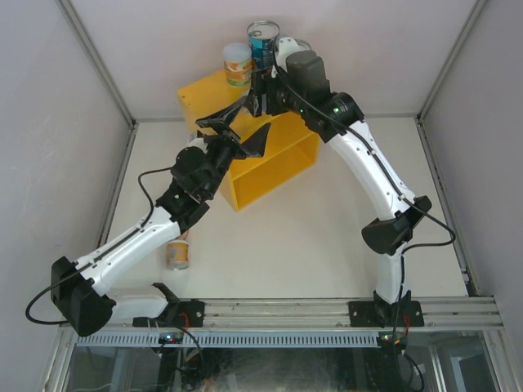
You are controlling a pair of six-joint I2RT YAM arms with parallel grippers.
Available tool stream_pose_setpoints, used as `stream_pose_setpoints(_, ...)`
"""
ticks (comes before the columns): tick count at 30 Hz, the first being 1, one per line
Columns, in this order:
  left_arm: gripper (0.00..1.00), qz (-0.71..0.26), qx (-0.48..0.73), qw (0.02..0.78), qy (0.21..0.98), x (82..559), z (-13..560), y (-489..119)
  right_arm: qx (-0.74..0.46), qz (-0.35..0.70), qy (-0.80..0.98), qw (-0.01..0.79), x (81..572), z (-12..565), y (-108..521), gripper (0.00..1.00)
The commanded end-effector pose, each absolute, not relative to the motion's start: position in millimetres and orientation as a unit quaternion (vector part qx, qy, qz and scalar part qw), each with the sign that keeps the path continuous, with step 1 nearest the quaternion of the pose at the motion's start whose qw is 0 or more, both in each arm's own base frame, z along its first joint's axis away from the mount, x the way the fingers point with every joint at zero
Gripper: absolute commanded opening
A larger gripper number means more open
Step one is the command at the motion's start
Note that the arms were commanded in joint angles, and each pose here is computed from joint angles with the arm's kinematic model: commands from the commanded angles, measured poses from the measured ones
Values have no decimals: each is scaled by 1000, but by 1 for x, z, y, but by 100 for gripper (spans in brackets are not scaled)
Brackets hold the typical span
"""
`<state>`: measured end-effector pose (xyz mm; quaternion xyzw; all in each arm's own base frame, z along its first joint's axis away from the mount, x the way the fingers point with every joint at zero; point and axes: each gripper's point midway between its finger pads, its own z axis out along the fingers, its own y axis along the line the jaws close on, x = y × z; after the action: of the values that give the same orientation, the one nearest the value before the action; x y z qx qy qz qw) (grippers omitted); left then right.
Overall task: Place and organize the canned foods onto the counter
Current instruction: Place the canned food on the counter.
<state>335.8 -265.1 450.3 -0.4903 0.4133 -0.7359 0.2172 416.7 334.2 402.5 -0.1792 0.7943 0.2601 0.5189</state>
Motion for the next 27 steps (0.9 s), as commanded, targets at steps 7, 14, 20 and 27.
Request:
stream_pose_setpoints(7, 90, -783, -450, 152, 403, 304, 473, -271, -124, 241, 768, 581, 454, 434, 314, 23)
stream_pose_setpoints(14, 90, -770, -455, 158, 418, 302, 456, -268, -126, 235, 757, 597, 450, 449, 308, 23)
stream_pose_setpoints(20, 90, -754, -463, 177, 431, 308, 442, -260, -130, 233, 744, 613, 440, 470, 298, 23)
stream_pose_setpoints(27, 90, -747, -465, 187, 436, 312, 435, -255, -130, 236, 735, 623, 426, 486, 292, 23)
